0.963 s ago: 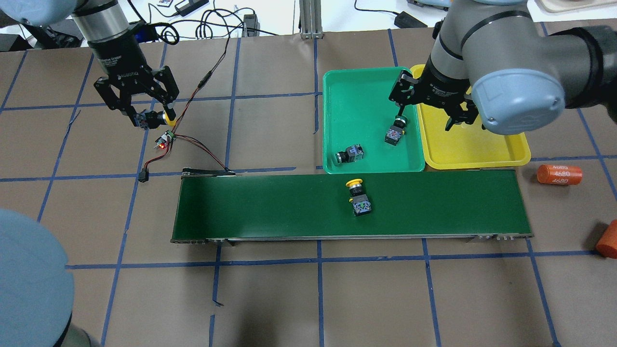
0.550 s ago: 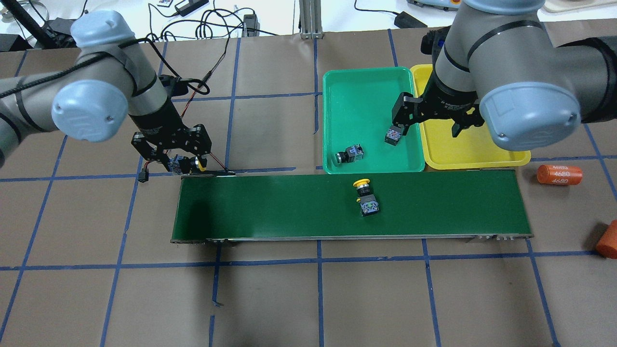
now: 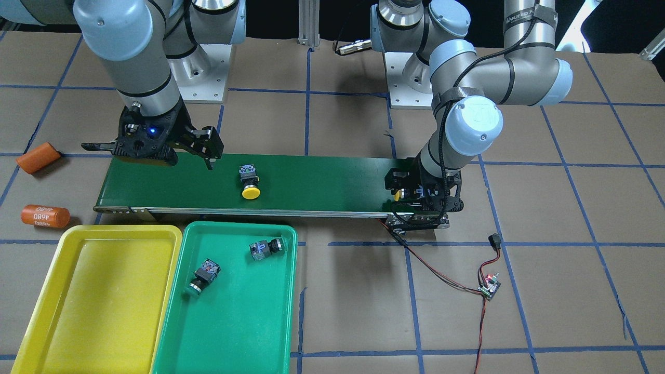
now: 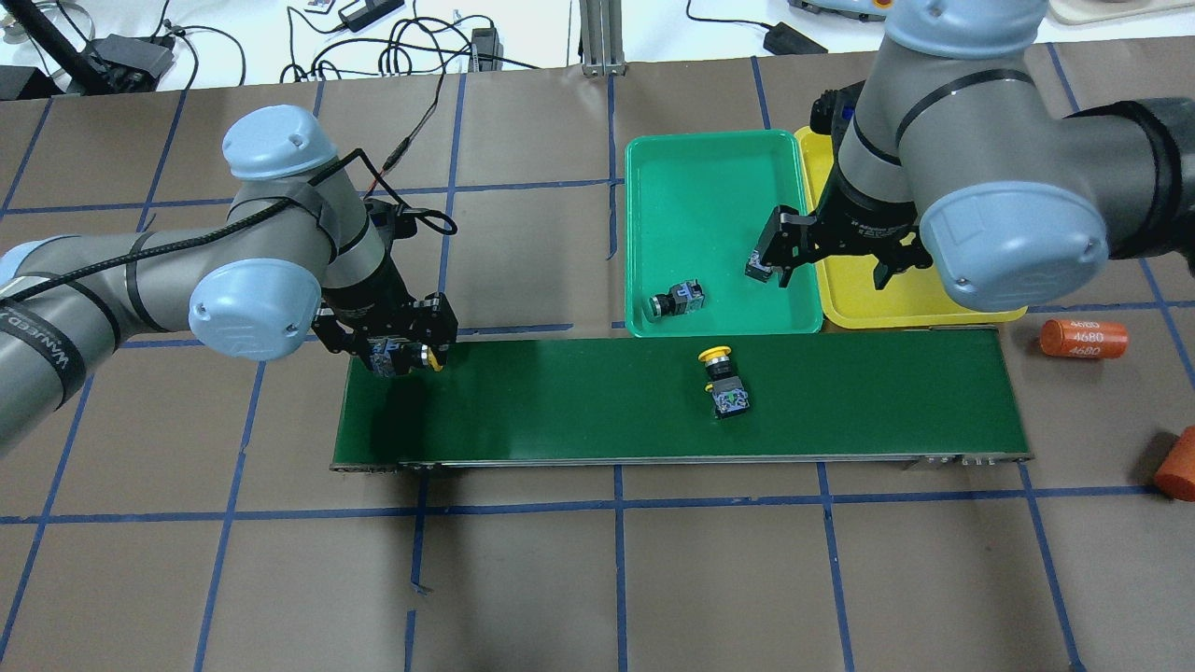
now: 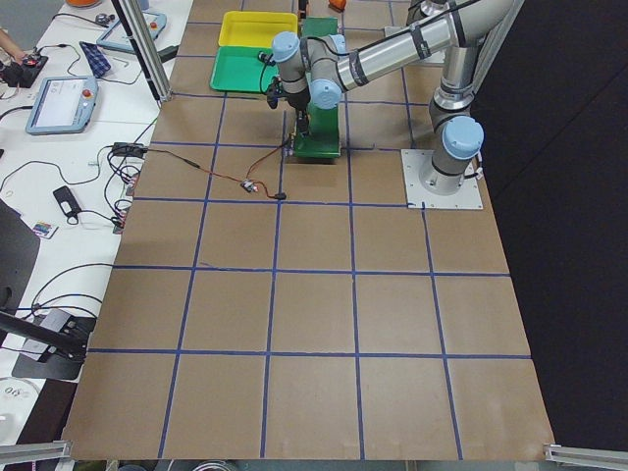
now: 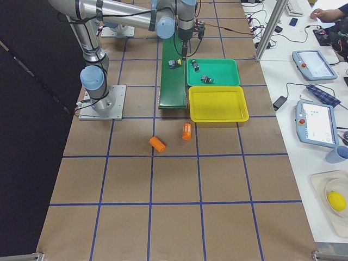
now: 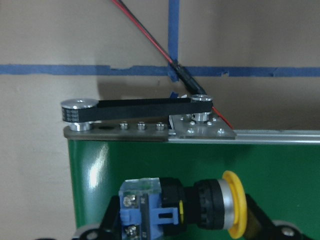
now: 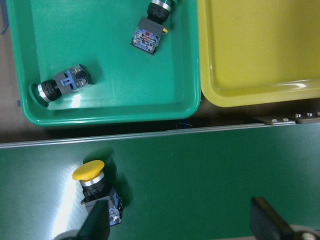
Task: Sort buttons by color to trays
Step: 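Set the yellow-capped button on the belt start with the left gripper, then grasp the first yellow-capped button on the belt with the right gripper while left withdraws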
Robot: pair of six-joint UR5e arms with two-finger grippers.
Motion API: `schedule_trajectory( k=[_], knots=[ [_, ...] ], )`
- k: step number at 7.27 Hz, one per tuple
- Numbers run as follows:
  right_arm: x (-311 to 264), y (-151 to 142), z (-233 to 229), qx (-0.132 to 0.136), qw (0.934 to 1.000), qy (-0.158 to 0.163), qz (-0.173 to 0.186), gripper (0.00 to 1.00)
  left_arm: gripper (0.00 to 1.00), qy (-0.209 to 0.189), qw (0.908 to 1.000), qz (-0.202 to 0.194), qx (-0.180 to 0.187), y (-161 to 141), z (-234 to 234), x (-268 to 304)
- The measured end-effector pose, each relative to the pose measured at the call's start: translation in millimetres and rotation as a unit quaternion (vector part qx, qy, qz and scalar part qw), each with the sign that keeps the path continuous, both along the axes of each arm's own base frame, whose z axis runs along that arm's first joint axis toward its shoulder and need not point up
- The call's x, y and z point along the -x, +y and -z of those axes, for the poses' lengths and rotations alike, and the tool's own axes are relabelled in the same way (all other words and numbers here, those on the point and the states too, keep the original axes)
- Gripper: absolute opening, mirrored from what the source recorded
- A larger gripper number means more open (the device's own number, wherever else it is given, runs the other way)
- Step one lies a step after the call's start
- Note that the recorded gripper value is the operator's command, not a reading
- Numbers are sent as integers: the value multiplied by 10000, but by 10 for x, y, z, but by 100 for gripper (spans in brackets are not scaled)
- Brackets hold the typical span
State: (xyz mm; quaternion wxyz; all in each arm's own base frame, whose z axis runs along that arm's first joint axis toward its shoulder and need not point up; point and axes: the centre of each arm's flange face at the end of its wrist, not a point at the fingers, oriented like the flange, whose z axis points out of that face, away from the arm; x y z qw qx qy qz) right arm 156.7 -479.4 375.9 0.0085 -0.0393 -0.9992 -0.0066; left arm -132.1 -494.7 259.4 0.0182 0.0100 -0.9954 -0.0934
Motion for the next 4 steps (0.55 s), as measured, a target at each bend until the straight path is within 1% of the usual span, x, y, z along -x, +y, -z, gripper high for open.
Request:
schedule_trajectory(
  k=[1, 2, 4],
  knots=[
    [-4, 37, 146, -138, 9999, -11, -6, 100, 100, -4, 10000, 11, 45, 39, -45, 6],
    [-16, 32, 299, -290, 9996, -30, 3, 100, 100, -5, 9998, 13, 174, 51, -181, 7],
    [-83, -3, 631, -633, 9980, -39, -14, 100, 100, 13, 9986, -14, 527, -14, -641, 21]
  ],
)
